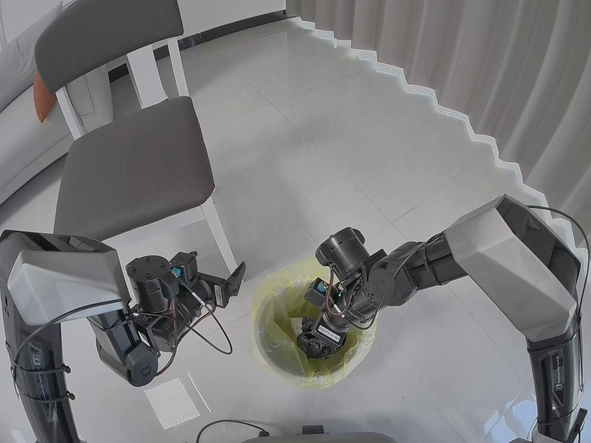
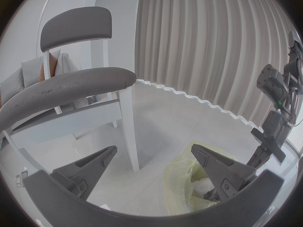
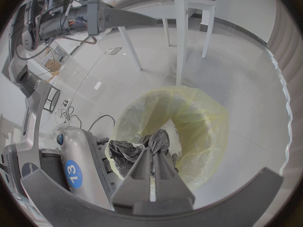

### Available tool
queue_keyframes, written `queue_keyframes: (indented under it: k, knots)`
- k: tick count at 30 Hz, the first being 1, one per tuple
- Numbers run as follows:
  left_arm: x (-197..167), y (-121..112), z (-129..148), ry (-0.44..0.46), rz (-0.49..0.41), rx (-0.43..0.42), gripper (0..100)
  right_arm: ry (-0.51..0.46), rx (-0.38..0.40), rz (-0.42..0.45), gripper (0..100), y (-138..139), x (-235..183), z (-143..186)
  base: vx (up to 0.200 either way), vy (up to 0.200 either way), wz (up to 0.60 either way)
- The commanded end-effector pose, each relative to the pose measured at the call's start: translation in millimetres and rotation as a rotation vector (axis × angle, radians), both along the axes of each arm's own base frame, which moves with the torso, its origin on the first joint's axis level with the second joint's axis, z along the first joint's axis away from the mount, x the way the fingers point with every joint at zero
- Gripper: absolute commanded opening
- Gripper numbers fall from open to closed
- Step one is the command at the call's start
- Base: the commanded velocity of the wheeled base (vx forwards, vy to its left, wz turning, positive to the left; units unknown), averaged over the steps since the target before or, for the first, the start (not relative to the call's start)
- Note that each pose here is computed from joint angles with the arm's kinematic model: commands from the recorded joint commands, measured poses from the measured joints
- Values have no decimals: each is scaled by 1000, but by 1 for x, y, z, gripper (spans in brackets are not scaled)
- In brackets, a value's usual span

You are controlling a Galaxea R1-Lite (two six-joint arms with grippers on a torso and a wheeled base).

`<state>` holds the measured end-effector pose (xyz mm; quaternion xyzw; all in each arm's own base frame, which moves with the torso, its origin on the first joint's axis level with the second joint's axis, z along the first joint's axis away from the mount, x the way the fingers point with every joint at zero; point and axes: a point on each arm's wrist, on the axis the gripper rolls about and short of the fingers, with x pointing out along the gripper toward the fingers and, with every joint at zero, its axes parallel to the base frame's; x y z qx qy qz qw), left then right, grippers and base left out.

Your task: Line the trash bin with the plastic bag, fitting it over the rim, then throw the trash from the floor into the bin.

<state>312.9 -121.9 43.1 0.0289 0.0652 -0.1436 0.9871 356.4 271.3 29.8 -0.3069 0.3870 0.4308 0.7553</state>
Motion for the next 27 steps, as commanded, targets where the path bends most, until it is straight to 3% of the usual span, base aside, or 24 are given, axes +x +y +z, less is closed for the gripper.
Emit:
queue_keyframes:
  k: [1,10,15,19,27]
  knots:
    - [1,1,0,-10,3,-4,100,22,-14,-5,100,2,4,-17,0,0,0]
    - [-3,2,-5,13,-1,5,100,26,-15,-25,100,-4,7,-17,0,0,0]
    - [-8,-1,-18,63,-15,23,100,-7,10,-46,100,-13,10,4,0,0,0]
    - [-2,-6,-40,106,-19,39,100,-40,56,-136,100,-39,21,32,0,0,0]
    - [44,-26,-61,48,-10,-10,100,-96,105,-284,100,-107,26,80,0,0,0]
